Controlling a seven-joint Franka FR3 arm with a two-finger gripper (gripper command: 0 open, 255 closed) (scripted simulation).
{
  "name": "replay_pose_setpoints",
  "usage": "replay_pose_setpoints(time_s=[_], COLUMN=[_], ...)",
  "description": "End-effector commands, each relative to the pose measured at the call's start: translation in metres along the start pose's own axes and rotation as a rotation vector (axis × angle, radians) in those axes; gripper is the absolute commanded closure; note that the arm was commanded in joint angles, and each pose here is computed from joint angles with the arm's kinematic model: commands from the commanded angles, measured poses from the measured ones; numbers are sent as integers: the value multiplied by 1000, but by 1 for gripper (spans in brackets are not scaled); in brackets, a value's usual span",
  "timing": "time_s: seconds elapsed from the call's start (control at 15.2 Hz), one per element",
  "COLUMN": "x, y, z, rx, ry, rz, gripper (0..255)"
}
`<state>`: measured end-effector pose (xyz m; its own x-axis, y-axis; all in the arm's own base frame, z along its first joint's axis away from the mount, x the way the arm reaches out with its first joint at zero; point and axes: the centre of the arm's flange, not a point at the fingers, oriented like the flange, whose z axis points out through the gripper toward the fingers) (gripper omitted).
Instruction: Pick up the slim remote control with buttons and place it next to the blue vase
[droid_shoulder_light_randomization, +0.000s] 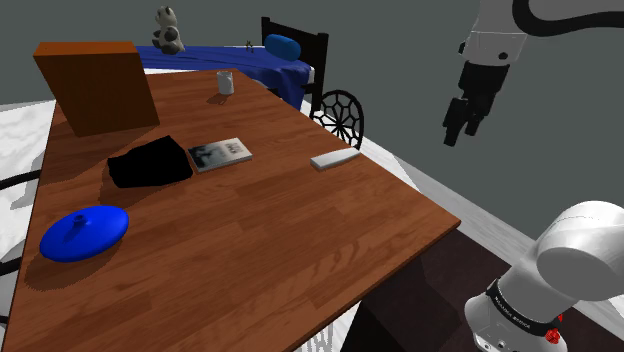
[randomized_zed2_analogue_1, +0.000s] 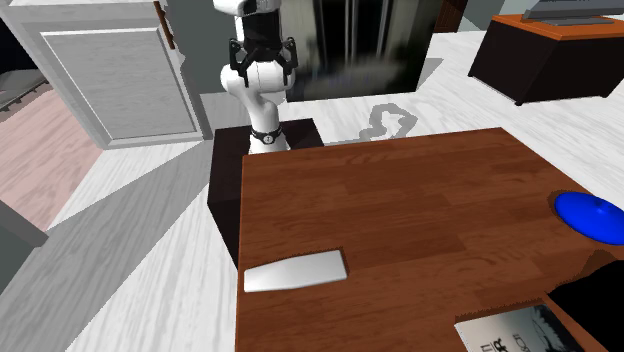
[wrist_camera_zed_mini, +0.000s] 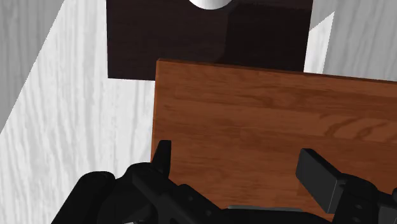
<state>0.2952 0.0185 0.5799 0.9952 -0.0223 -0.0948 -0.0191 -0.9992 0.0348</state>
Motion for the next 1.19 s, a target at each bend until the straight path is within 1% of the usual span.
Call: replay_pose_setpoints(time_s=[0.0,0.59,1.12], x=[0,87,178], y=[0,56,75], z=[0,50,91], rx=[0,-9,-16], ry=[0,26,50], rz=[0,-397,-750], gripper=[0,0,0])
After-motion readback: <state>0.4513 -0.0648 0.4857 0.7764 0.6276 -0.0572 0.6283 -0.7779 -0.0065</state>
